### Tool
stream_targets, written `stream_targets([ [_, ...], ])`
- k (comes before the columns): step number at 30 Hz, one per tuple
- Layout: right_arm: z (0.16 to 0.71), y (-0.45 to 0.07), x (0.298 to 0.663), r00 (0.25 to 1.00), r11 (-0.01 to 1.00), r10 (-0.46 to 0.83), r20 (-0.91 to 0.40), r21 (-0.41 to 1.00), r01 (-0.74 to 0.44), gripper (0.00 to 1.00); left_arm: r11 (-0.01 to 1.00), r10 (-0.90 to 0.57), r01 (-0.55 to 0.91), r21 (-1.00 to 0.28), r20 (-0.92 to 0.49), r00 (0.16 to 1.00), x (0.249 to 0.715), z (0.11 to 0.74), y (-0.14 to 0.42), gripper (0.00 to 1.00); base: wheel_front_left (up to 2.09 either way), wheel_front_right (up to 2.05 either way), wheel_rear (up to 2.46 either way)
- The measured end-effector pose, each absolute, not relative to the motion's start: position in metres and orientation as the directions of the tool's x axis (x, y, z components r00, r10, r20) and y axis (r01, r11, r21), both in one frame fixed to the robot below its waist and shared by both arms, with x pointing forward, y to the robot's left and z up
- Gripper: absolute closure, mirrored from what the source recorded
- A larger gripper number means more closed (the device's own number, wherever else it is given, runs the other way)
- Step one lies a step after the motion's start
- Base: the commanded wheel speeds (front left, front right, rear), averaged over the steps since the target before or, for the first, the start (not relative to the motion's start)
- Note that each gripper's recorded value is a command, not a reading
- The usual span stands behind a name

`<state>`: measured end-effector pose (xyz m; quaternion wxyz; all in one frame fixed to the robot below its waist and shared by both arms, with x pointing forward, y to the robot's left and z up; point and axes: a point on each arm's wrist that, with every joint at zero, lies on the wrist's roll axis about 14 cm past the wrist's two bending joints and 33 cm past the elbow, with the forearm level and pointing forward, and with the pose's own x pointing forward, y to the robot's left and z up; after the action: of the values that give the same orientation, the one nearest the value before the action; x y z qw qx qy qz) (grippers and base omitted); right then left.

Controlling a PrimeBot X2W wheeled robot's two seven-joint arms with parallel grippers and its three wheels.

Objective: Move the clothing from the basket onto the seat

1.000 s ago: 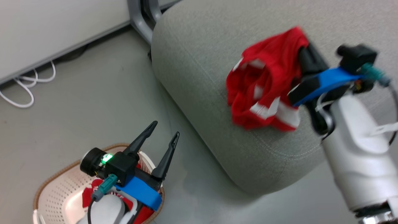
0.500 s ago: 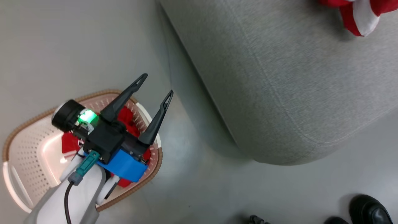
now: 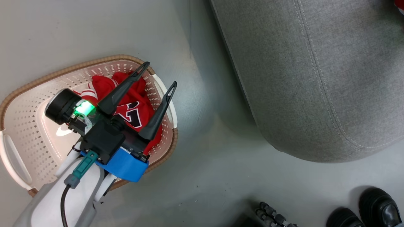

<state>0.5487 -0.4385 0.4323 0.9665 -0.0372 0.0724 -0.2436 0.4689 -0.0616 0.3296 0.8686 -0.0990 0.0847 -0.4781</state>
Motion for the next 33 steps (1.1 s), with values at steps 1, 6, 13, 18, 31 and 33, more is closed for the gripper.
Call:
stream_targets([
  [1, 0.426, -0.437, 0.548, 0.868, 0.879, -0.476, -0.139, -0.107, 0.465, 1.0, 0.525, -0.846, 0.813, -0.252, -0.055, 0.53, 0.469, 0.329, -0.061, 0.0, 0.0, 0.0, 0.0],
  [6, 0.422, -0.435, 0.545, 0.861, 0.875, -0.484, -0.153, -0.097, 0.475, 0.85, 0.521, -0.849, 0.816, -0.251, -0.055, 0.525, 0.465, 0.332, -0.062, 0.0, 0.0, 0.0, 0.0],
  [13, 0.416, -0.43, 0.542, 0.861, 0.88, -0.476, -0.18, -0.102, 0.465, 0.0, 0.531, -0.842, 0.809, -0.253, -0.053, 0.536, 0.464, 0.337, -0.06, 0.0, 0.0, 0.0, 0.0],
  [18, 0.412, -0.428, 0.542, 0.86, 0.881, -0.473, -0.192, -0.096, 0.463, 0.0, 0.539, -0.838, 0.804, -0.25, -0.06, 0.543, 0.464, 0.337, -0.058, 0.0, 0.0, 0.0, 0.0],
  [31, 0.425, -0.418, 0.522, 0.879, 0.898, -0.439, -0.186, -0.125, 0.422, 0.0, 0.574, -0.808, 0.78, -0.25, -0.02, 0.589, 0.469, 0.371, -0.058, 0.0, 0.0, 0.0, 0.0],
  [33, 0.427, -0.415, 0.515, 0.884, 0.903, -0.428, -0.187, -0.13, 0.41, 0.0, 0.59, -0.795, 0.77, -0.244, -0.009, 0.607, 0.471, 0.382, -0.055, 0.0, 0.0, 0.0, 0.0],
])
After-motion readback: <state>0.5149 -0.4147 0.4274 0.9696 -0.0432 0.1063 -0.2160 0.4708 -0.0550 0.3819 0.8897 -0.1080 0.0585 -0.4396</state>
